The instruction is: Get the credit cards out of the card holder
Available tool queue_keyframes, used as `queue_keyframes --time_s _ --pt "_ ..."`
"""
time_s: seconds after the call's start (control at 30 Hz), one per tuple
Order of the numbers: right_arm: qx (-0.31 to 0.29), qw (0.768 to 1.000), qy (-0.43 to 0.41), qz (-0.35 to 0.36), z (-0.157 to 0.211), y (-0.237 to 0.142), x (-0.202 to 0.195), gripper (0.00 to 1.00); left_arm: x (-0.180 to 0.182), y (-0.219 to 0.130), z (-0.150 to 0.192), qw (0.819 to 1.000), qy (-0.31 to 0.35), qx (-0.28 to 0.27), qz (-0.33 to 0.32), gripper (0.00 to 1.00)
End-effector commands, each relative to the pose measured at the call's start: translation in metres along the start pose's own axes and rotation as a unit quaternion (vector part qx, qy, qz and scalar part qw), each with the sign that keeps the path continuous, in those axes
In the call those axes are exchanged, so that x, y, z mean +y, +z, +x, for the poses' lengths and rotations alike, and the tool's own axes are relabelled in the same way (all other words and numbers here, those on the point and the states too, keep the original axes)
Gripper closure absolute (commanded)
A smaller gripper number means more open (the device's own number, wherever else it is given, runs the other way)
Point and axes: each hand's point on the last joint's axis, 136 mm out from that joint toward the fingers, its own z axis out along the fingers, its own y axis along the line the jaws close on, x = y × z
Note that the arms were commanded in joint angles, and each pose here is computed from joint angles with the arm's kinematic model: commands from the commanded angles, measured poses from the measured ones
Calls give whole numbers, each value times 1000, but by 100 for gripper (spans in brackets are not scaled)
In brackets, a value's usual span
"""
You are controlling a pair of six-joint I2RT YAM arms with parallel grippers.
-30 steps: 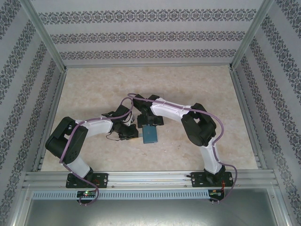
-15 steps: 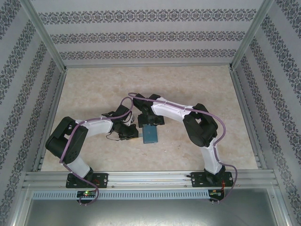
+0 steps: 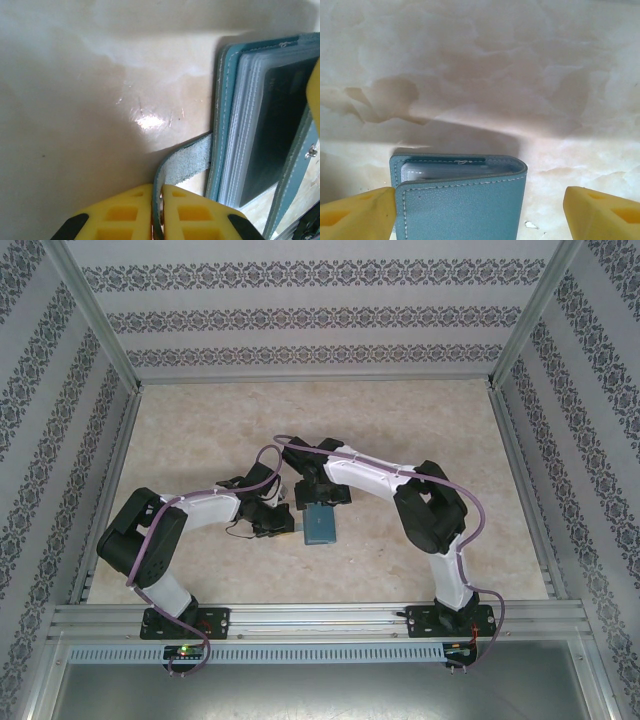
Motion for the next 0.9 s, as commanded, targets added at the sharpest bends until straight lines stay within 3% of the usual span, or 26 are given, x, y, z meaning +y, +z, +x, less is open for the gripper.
queue_keyframes --time_s 0.0,0.63,0.87 --pt "-16 1000 -7 11 0 -22 -11 15 9 3 1 1000 -15 10 -19 89" --pt "29 998 -39 27 32 -26 -34 18 12 -4 -6 998 -44 -13 -41 93" --pt "30 998 -33 -37 34 -20 -10 16 11 -6 -8 998 -51 -21 -39 93"
